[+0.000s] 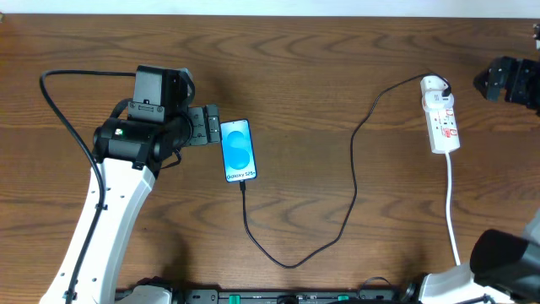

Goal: Plug charger to phone and switch on socket
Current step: 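Lift the right gripper up and away from the power strip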

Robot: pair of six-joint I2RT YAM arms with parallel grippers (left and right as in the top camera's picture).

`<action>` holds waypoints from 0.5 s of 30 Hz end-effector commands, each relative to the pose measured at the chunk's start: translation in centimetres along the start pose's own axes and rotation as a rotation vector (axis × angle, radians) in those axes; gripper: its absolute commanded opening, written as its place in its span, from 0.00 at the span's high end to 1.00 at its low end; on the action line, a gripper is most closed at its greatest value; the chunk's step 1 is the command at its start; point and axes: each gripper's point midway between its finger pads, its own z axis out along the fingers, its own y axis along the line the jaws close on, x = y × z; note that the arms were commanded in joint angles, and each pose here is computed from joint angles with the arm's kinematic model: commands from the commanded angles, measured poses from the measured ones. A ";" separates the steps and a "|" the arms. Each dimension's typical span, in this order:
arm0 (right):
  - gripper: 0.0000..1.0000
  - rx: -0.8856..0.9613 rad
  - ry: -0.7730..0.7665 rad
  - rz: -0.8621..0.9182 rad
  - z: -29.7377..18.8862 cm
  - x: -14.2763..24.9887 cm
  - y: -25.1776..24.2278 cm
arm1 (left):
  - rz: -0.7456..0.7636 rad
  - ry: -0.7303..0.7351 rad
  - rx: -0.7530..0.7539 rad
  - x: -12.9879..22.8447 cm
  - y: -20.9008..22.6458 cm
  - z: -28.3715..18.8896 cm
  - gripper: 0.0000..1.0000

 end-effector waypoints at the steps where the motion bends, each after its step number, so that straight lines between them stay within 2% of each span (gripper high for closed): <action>1: 0.01 0.007 -0.051 0.012 -2.5 0.1 0.8 | 0.019 -0.019 -0.008 -0.6 0.0 -0.4 0.06; 8: 0.01 0.010 -0.069 0.012 -4.9 1.4 1.8 | 0.020 -0.019 -0.008 -0.6 0.0 -0.4 0.06; 15: 0.01 0.008 -0.051 0.017 -5.0 2.0 1.9 | 0.019 -0.019 -0.008 -0.6 0.0 -0.4 0.06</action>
